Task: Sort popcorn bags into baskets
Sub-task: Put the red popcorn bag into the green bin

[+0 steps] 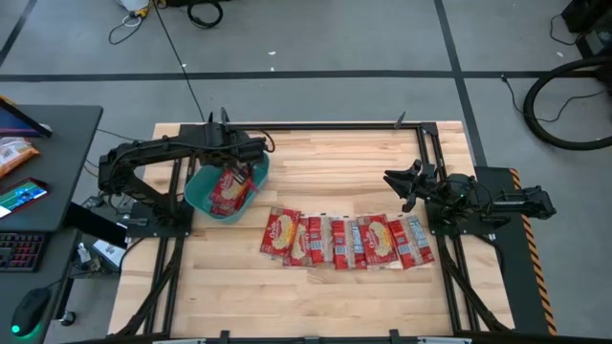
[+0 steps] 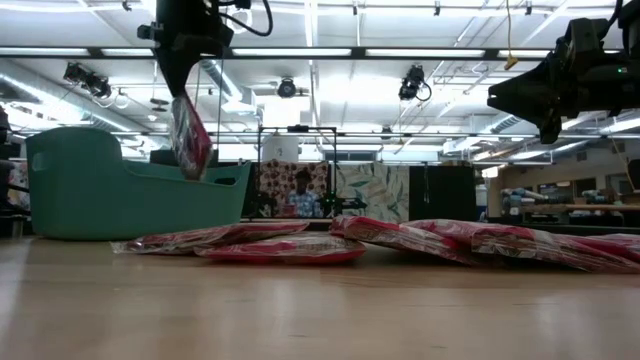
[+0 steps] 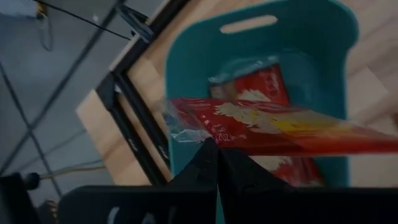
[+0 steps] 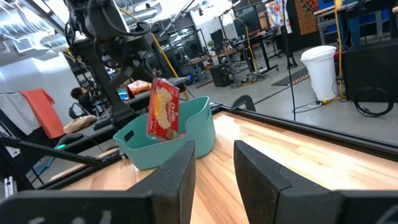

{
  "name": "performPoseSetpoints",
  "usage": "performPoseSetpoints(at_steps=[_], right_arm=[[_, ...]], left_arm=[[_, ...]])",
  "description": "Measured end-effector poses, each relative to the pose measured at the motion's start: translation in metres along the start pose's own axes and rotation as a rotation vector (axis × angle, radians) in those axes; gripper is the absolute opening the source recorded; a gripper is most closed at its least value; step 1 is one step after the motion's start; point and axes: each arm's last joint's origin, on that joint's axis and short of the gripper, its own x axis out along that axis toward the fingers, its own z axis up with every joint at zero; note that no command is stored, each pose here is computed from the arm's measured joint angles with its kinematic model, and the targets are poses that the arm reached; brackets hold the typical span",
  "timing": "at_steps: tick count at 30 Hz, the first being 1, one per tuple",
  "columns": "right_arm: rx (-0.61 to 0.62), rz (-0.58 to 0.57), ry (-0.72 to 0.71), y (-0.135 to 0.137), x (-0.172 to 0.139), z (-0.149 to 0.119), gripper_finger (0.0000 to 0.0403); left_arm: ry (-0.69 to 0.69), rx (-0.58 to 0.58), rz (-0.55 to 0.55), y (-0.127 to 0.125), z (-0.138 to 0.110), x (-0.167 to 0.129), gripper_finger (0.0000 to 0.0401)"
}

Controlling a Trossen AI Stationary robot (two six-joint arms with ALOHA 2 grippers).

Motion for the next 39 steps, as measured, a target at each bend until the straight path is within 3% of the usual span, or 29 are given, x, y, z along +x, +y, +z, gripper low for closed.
performPoseSetpoints(at_steps=[13, 27, 39], right_arm=[[0.000, 0.000, 0.000, 0.000, 0.000, 0.000, 0.0115], [0.000, 0.000, 0.000, 0.000, 0.000, 0.000, 0.0115], [0.000, 0.000, 0.000, 0.000, 0.000, 0.000, 0.0115]], left_arm=[[0.159, -0.072, -0.197, -0.006, -0.004, -0.001, 0.0004], [0.202, -0.094, -0.239, -0.005, -0.003, 0.001, 0.0004], [0.273, -0.341, -0.206, 0.031, 0.016, 0.023, 0.0004]])
